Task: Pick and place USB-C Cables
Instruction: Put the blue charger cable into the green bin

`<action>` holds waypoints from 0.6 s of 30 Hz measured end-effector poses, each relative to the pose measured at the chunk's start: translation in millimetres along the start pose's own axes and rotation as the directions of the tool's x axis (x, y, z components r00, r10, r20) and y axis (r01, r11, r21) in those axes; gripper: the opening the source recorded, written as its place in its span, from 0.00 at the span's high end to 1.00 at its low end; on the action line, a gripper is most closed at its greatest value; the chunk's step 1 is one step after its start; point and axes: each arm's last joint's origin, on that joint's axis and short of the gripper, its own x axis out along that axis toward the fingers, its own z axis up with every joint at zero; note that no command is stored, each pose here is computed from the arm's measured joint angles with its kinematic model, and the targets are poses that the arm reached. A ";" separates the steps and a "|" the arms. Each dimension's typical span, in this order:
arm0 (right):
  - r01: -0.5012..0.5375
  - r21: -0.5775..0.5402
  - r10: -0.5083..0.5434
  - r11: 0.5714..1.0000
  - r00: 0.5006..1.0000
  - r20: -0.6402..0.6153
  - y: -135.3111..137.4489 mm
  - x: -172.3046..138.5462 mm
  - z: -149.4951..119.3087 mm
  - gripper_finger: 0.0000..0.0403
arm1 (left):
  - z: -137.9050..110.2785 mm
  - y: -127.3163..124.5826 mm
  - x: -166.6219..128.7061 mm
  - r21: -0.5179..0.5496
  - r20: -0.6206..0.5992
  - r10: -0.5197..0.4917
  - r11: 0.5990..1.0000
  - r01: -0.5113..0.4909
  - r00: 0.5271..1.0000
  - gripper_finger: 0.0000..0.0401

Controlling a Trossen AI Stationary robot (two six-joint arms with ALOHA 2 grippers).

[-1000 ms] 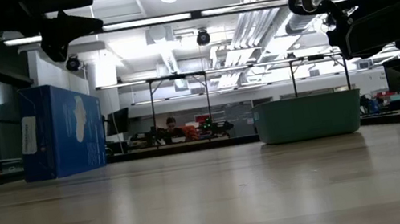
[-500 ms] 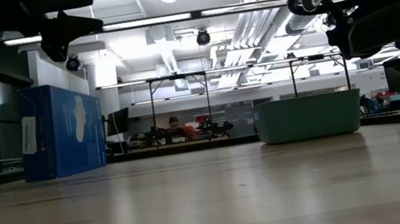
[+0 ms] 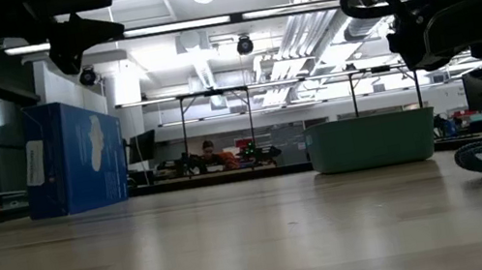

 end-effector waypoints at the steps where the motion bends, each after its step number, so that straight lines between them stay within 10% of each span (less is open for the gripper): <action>1: 0.001 -0.001 -0.001 1.000 1.000 0.001 -0.1 0.0 -0.1 0.96 | 0.0 0.0 0.0 0.000 0.000 0.000 1.000 0.000 1.000 0.49; 18: 0.005 -0.019 -0.005 1.000 1.000 0.004 -0.6 0.3 0.0 0.98 | 0.0 0.0 0.0 -0.001 0.000 0.000 1.000 0.000 1.000 0.49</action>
